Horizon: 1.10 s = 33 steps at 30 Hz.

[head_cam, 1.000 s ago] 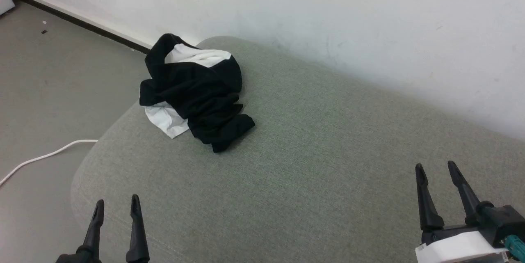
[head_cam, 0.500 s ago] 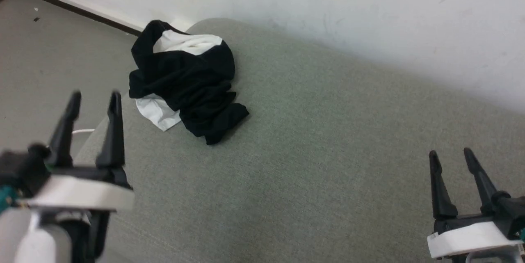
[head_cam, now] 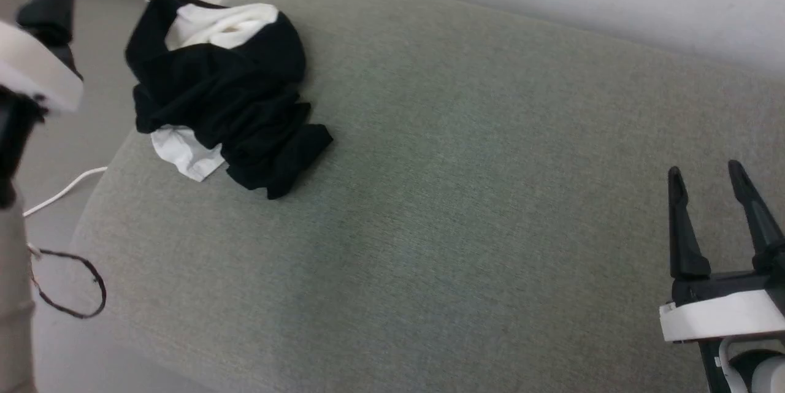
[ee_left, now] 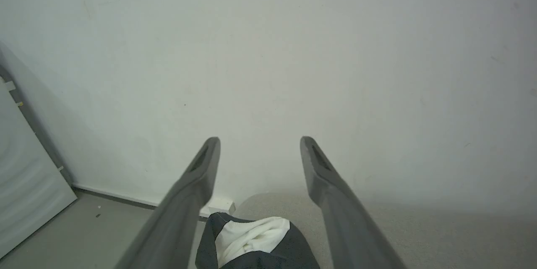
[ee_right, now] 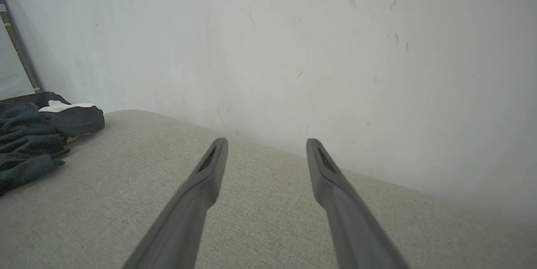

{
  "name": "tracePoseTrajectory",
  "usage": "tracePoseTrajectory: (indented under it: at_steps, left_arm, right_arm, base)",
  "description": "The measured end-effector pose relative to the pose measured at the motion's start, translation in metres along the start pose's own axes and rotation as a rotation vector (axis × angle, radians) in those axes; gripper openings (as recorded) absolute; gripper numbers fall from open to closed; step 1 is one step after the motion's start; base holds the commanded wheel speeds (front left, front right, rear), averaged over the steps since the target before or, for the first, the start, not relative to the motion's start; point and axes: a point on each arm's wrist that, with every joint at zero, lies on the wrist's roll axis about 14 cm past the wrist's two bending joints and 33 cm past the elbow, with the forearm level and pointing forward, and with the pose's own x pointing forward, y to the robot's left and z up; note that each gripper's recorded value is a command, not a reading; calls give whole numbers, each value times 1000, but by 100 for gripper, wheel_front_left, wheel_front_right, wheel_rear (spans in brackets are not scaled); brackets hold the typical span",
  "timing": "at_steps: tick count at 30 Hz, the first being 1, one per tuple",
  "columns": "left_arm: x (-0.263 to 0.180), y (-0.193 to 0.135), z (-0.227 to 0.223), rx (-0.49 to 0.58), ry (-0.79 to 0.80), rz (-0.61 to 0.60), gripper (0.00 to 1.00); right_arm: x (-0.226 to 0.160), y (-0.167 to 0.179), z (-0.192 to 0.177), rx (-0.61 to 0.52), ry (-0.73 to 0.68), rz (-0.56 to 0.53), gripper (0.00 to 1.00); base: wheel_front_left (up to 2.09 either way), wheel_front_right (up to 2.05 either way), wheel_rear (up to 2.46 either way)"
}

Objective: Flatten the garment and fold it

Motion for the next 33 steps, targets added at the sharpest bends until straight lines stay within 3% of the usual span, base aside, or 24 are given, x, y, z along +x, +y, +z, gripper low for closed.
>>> tracePoseTrajectory:
  at_steps: [7, 14, 22, 26, 33]
  left_arm:
    - [48, 4, -60, 32, 263, -4, 100]
    - [73, -20, -134, 19, 488, -56, 100]
    - [74, -43, -213, 96, 736, -131, 100]
    - [63, -38, -250, 152, 874, -129, 100]
    - [53, -33, -286, 145, 982, -90, 100]
  right_arm:
    - [1, -27, -11, -25, 31, -66, 100]
    - [0, -53, -27, -54, 75, -129, 100]
    - [-6, -79, -52, -69, 143, -193, 100]
    - [-11, -89, -62, -77, 170, -219, 100]
    - [-19, -97, -69, -92, 207, -242, 100]
  base:
    - [0, 0, 0]
    - [0, 0, 0]
    - [0, 0, 0]
    - [0, 0, 0]
    - [0, 0, 0]
